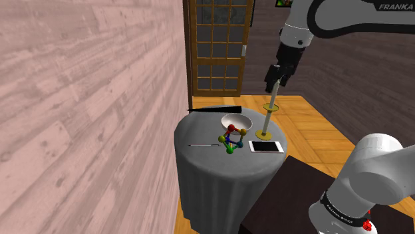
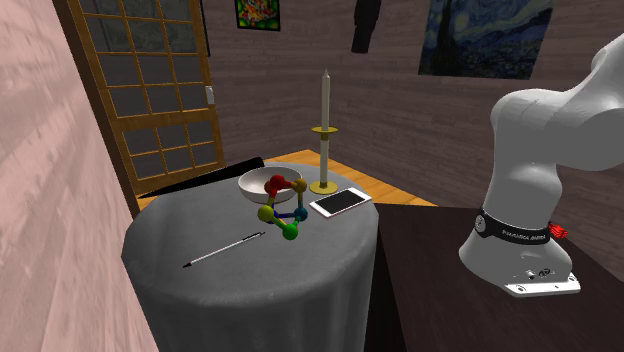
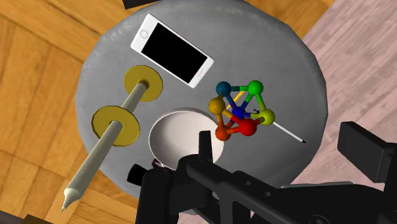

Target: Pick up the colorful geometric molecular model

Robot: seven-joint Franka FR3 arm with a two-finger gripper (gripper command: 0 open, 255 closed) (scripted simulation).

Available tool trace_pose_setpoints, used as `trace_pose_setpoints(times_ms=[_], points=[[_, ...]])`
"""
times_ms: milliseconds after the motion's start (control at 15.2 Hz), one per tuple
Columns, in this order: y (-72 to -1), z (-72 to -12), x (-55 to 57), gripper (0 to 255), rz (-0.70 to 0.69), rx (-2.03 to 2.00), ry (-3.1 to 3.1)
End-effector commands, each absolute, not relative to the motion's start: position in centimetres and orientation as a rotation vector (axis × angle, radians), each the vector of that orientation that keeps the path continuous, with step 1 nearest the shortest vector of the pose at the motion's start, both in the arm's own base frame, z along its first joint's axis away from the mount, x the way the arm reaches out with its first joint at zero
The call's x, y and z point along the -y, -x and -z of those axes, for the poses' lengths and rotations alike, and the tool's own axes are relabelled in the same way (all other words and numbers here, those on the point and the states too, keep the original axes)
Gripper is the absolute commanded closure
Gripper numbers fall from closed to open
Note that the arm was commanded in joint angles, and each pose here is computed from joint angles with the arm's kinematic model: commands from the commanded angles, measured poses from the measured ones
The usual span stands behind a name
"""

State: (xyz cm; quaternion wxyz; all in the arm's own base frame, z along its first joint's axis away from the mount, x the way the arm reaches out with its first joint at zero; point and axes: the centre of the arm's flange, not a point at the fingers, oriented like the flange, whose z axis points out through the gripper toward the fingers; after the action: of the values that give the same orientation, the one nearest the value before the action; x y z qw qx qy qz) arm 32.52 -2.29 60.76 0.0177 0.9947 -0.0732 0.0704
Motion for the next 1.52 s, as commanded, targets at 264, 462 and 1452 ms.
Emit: trace_pose_setpoints(times_ms=[264, 462, 1452], points=[[-36.3, -56.8, 2.3, 0, -0.185, 0.311, -3.075], [-39.1, -53.7, 2.4, 0, -0.160, 0.373, -3.062], [-52.0, -38.0, 5.0, 0, -0.034, 0.675, -2.977]])
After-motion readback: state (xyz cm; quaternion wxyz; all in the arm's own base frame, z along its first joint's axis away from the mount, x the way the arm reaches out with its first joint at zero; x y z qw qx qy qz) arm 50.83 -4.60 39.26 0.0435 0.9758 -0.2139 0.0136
